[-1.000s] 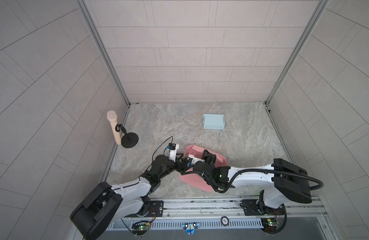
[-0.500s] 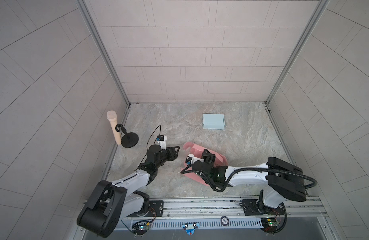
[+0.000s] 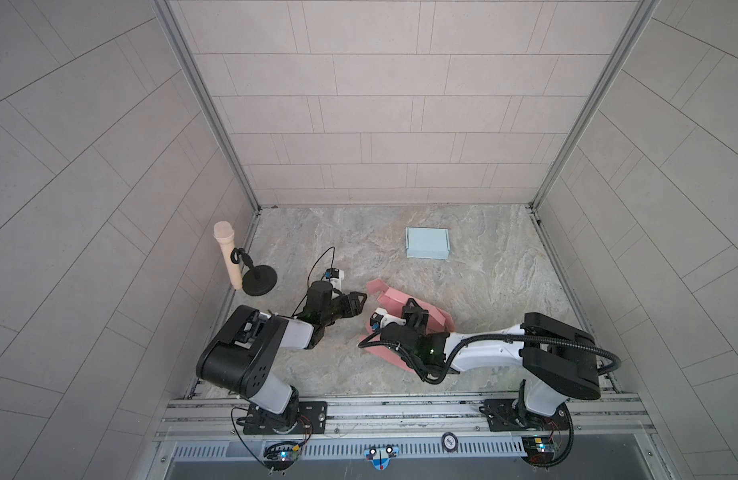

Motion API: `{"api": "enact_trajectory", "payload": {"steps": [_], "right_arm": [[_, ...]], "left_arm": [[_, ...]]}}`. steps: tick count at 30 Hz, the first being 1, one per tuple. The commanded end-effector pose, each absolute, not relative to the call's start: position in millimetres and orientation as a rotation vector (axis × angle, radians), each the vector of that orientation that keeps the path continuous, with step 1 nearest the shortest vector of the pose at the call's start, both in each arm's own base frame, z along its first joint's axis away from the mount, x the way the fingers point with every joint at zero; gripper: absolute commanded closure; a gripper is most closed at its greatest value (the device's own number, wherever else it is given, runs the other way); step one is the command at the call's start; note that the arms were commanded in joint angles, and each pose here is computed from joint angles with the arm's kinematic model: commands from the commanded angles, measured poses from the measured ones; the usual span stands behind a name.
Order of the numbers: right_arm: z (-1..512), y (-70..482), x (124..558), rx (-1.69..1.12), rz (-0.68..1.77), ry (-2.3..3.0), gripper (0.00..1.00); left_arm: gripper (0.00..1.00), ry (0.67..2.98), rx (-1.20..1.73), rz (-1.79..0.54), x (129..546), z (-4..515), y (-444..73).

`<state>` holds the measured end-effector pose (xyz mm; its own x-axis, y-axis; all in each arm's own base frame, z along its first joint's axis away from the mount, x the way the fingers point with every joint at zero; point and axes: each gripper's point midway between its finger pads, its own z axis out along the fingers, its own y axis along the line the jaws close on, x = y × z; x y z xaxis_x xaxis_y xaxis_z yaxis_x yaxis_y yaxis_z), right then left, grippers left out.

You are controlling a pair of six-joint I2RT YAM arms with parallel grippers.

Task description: Fold the paper box

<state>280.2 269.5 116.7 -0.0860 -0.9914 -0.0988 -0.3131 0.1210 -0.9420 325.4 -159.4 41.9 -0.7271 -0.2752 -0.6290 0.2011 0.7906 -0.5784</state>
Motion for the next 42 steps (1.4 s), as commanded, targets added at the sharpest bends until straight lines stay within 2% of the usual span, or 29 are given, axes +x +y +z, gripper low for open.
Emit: {"api": "enact_trajectory", "payload": {"steps": [1, 6, 12, 18, 21, 42], "right_arm": [[111.8, 269.8, 280.0, -1.369, -1.022, 1.540, 1.00], [113.0, 269.2, 280.0, -1.368, -1.019, 1.542, 1.00], [115.4, 269.1, 279.8, -1.365, -1.014, 1.544, 1.00], [115.2, 268.0, 279.9, -1.369, -1.024, 1.542, 1.00], [114.4, 267.2, 279.5, -1.374, -1.026, 1.542, 1.00], [100.2, 272.7, 276.3, -1.449, -1.107, 1.483, 1.00]], "left_arm": [[0.34, 2.179, -0.110, -0.818, 344.7, 58.4, -147.3], [0.35, 2.197, -0.109, -0.813, 375.8, 63.0, -152.1], [0.40, 2.240, -0.005, -0.960, 400.7, 50.4, -192.8], [0.37, 2.212, 0.073, -1.078, 380.5, 49.0, -226.1], [0.37, 2.180, 0.066, -1.144, 369.9, 52.7, -228.1], [0.37, 2.178, 0.151, -1.204, 300.0, 57.0, -227.0]]}}
